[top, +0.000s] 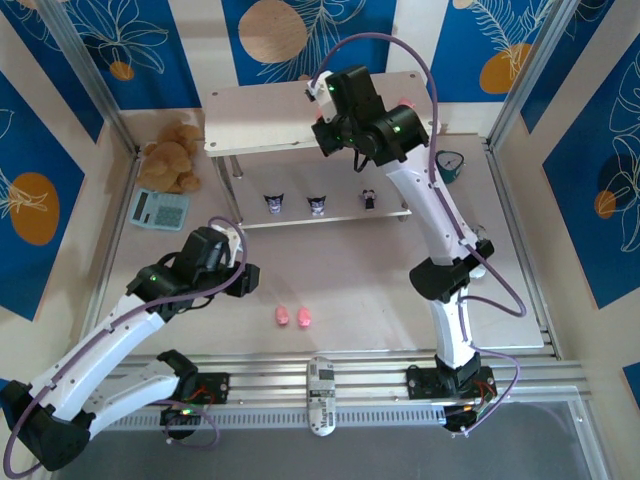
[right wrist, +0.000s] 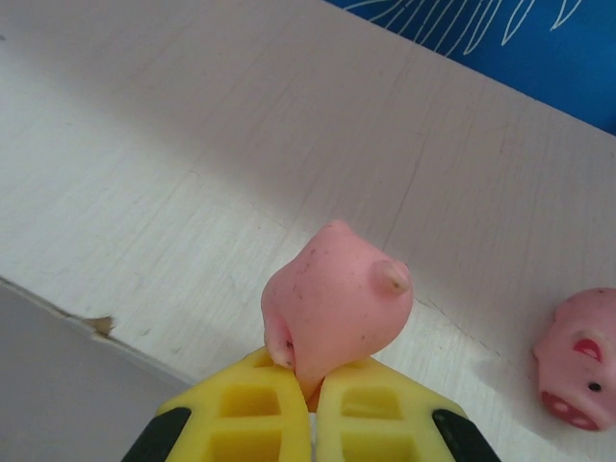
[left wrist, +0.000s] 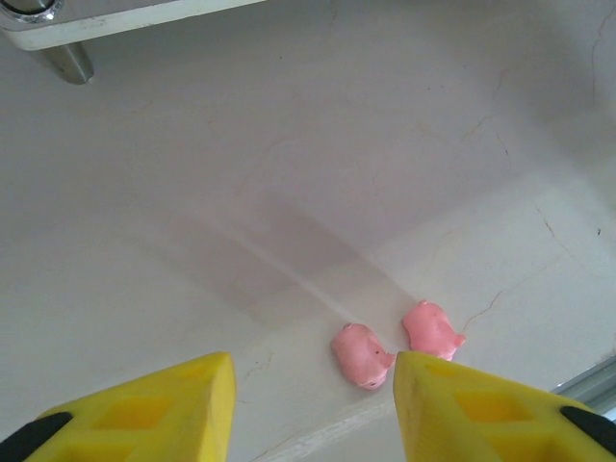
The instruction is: Place and organize the plastic toys onto the shelf
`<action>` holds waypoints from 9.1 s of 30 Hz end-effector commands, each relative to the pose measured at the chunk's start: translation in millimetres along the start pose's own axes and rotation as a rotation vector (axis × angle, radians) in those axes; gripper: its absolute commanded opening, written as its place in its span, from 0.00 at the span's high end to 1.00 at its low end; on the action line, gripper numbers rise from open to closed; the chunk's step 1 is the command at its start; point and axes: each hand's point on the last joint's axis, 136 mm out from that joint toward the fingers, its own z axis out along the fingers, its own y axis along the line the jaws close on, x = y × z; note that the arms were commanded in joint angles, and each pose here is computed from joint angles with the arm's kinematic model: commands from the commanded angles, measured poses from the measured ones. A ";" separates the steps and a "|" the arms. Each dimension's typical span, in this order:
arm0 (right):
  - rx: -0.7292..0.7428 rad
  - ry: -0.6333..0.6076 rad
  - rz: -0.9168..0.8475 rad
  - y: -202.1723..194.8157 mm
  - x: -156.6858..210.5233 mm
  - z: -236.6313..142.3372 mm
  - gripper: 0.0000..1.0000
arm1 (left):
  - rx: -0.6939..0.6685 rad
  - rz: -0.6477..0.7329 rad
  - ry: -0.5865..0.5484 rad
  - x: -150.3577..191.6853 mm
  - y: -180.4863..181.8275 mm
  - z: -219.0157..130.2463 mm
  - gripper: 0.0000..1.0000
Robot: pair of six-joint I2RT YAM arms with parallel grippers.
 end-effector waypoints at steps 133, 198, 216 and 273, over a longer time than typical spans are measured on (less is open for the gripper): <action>-0.025 -0.198 0.359 -22.3 -48.5 8.5 1.00 | -0.040 -0.030 -0.088 -26.3 25.7 -31.3 0.52; 0.044 -0.243 0.682 -171.4 78.8 -146.2 0.50 | -0.182 0.263 -0.635 -392.1 -98.2 59.1 0.34; 0.045 -0.237 0.700 -178.3 86.7 -144.0 0.50 | -0.137 0.231 -0.586 -386.7 -92.3 69.8 0.90; -0.016 -0.290 0.709 -159.6 90.9 -159.8 0.50 | 0.046 0.102 -0.586 -353.4 -143.8 47.8 0.81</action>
